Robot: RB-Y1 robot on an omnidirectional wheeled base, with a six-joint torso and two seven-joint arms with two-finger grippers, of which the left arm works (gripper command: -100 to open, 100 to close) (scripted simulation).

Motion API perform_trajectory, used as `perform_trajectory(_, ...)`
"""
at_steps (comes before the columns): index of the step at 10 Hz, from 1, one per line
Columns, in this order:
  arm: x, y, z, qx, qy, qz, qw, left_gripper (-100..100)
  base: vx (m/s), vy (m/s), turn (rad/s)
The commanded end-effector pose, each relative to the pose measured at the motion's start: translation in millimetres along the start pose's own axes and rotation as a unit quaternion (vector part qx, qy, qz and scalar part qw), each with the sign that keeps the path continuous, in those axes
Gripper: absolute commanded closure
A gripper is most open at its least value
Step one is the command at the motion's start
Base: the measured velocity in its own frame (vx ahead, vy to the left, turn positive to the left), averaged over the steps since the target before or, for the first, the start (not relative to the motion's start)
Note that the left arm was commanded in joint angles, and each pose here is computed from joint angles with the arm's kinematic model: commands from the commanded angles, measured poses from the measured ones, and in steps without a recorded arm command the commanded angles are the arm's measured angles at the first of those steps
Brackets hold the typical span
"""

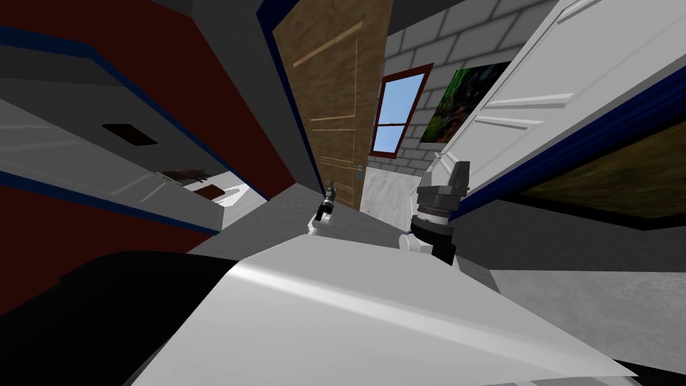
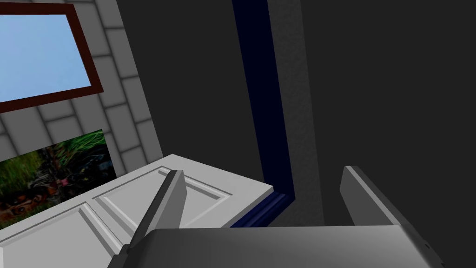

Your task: Push the door open

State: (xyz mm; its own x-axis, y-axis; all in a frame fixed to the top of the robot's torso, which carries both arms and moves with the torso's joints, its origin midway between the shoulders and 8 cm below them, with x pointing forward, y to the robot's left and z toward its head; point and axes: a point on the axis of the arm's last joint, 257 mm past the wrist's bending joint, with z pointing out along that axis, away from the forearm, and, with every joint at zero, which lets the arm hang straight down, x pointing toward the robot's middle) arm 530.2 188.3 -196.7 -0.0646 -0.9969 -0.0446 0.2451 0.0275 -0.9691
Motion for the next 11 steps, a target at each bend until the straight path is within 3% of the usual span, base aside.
perform_trajectory(1, 5.6, 10.0, 4.9, -0.008, 0.005, -0.002, 0.9999, -100, 0.097, 0.040, -0.062)
perform_trajectory(11, 52.3, 56.3, 25.5, -0.056, 0.038, -0.016, 0.9976, -100, 0.090, 0.051, -0.055)
